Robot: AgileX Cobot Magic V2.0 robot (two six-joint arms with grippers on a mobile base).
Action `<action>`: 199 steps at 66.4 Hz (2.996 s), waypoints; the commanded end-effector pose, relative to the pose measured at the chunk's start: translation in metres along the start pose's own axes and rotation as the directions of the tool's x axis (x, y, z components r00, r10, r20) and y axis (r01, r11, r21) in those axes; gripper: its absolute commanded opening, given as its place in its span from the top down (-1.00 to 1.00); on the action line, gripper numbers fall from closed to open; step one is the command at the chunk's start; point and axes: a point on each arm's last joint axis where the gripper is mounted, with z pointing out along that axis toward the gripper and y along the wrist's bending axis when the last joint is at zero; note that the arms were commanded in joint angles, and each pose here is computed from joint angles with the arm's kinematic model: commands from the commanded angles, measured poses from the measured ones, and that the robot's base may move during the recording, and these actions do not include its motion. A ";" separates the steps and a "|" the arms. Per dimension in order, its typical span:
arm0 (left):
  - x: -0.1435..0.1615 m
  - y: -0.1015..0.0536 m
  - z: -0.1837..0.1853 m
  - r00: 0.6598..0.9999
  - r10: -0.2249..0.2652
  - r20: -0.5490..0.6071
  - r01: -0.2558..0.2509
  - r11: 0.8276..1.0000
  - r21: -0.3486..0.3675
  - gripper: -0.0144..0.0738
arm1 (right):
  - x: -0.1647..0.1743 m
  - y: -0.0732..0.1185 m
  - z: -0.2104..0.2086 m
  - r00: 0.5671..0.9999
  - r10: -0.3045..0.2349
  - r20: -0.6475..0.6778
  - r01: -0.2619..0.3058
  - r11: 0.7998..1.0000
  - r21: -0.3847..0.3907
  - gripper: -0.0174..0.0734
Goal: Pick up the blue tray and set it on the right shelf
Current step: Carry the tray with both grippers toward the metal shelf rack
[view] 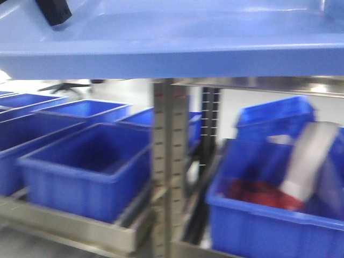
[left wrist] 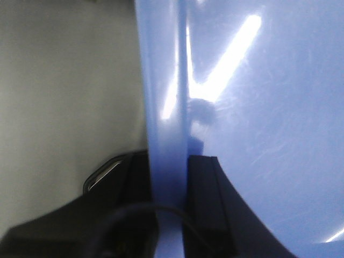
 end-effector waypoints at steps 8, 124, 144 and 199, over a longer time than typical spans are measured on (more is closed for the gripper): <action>0.008 0.004 -0.016 0.999 0.035 -0.035 -0.037 0.999 -0.039 0.78 | -0.008 -0.006 -0.014 0.993 -0.049 0.105 0.046 0.998 0.037 0.48; 0.008 0.004 -0.016 0.999 0.035 -0.035 -0.037 0.999 -0.039 0.78 | -0.008 -0.006 -0.014 0.993 -0.049 0.105 0.046 0.998 0.037 0.48; 0.008 0.004 -0.016 0.999 0.035 -0.035 -0.037 0.999 -0.039 0.78 | -0.008 -0.006 -0.014 0.993 -0.049 0.105 0.046 0.998 0.037 0.48; 0.008 0.004 -0.016 0.999 0.035 -0.035 -0.037 0.999 -0.039 0.78 | -0.008 -0.006 -0.014 0.993 -0.049 0.105 0.046 0.998 0.037 0.48</action>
